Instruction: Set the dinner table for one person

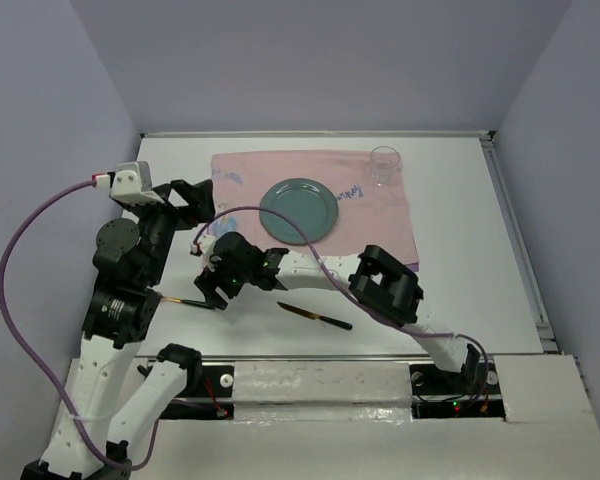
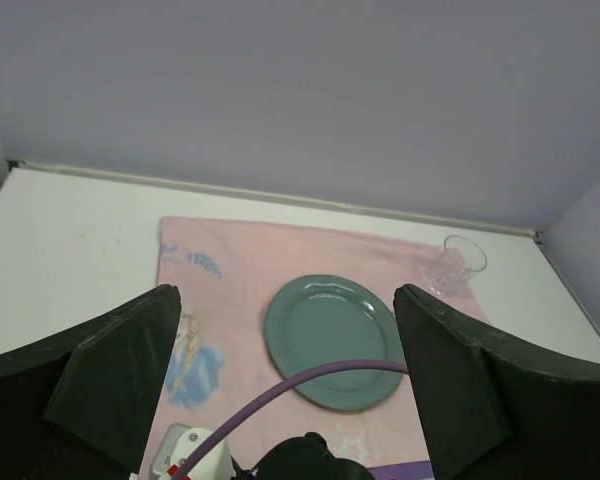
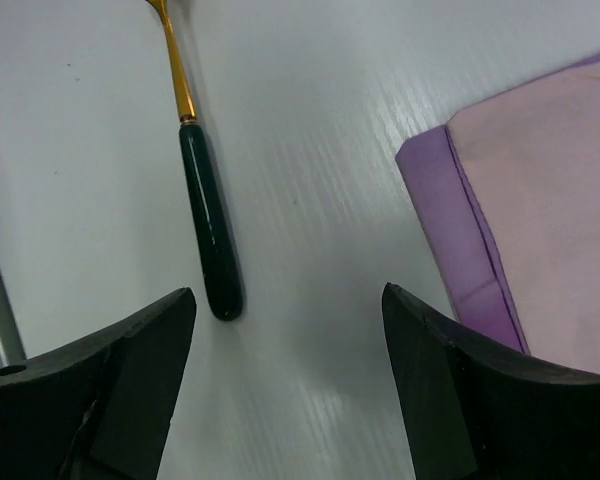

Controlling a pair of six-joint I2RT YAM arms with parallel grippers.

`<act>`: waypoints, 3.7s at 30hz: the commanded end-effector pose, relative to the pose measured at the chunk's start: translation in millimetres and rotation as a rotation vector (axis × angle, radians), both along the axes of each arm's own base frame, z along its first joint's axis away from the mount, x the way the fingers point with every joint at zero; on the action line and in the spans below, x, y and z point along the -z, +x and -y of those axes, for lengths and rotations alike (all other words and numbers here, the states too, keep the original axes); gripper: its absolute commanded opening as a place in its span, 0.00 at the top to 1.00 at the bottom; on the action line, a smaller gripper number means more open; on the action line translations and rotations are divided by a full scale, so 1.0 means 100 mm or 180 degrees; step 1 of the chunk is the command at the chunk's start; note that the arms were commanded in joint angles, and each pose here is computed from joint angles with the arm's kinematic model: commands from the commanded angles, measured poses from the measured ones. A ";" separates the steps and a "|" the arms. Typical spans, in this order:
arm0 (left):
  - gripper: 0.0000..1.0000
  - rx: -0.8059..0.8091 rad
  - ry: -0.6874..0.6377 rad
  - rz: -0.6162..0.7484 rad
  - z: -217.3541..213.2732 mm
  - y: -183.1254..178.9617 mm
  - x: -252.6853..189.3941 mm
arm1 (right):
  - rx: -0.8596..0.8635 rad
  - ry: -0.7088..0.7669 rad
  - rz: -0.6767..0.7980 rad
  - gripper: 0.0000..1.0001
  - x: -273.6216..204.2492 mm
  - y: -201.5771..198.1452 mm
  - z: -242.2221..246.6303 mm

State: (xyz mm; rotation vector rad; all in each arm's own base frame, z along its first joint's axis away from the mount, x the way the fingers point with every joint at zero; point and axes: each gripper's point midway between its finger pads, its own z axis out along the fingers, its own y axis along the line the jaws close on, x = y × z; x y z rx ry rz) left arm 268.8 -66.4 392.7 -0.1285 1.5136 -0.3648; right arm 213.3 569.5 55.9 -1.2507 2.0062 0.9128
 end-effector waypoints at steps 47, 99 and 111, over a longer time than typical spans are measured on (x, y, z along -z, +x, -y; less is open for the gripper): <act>0.11 0.0795 -0.0604 -0.0451 0.54 -0.01 0.77 | 0.0740 0.2705 -0.1129 1.00 -2.17 0.33 1.37; 0.47 0.2027 -0.1698 -0.0374 1.27 -0.07 1.14 | 0.0252 0.3177 -0.1769 1.00 -2.20 0.37 1.67; 0.51 0.2028 -0.1723 -0.0476 1.33 -0.05 1.28 | 0.0095 0.3319 -0.1784 1.00 -2.32 0.29 1.66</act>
